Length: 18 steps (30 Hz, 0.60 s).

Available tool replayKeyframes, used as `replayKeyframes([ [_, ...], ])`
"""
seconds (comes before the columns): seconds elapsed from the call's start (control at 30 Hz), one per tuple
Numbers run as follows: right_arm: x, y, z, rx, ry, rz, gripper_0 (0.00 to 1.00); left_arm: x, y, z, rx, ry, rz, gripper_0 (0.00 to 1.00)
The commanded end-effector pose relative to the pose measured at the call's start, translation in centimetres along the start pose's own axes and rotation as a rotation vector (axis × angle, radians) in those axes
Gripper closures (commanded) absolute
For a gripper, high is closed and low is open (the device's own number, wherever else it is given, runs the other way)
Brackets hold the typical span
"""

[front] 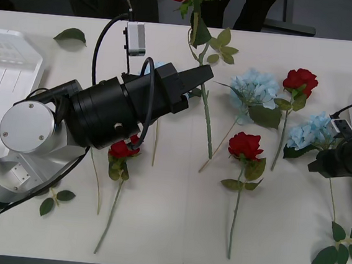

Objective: Place the red flowers into the right box and the blue flowers into the left box. If a person shows an open palm, hand one flower to the person first, then continue sorting.

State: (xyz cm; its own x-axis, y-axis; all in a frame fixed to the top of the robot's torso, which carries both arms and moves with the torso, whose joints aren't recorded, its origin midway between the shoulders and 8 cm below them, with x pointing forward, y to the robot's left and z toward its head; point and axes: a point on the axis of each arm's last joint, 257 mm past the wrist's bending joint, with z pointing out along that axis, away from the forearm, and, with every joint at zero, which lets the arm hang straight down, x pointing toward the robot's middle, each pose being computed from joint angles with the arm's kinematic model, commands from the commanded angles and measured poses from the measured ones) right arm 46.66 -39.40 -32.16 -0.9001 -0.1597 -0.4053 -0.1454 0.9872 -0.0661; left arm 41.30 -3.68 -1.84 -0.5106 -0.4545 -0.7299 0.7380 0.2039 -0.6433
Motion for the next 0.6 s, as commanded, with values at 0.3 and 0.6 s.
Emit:
replayKeyframes([
  [0.3,-2.8,-1.7,-5.5,-0.099,-0.064,-0.020,0.00,-1.4,-2.1,1.0,0.042,-0.020,0.010,1.00],
  [0.6,-3.7,-0.6,-13.2,-0.366,-0.131,-0.096,0.00,-1.4,-2.2,1.0,0.043,-0.020,0.009,1.00],
])
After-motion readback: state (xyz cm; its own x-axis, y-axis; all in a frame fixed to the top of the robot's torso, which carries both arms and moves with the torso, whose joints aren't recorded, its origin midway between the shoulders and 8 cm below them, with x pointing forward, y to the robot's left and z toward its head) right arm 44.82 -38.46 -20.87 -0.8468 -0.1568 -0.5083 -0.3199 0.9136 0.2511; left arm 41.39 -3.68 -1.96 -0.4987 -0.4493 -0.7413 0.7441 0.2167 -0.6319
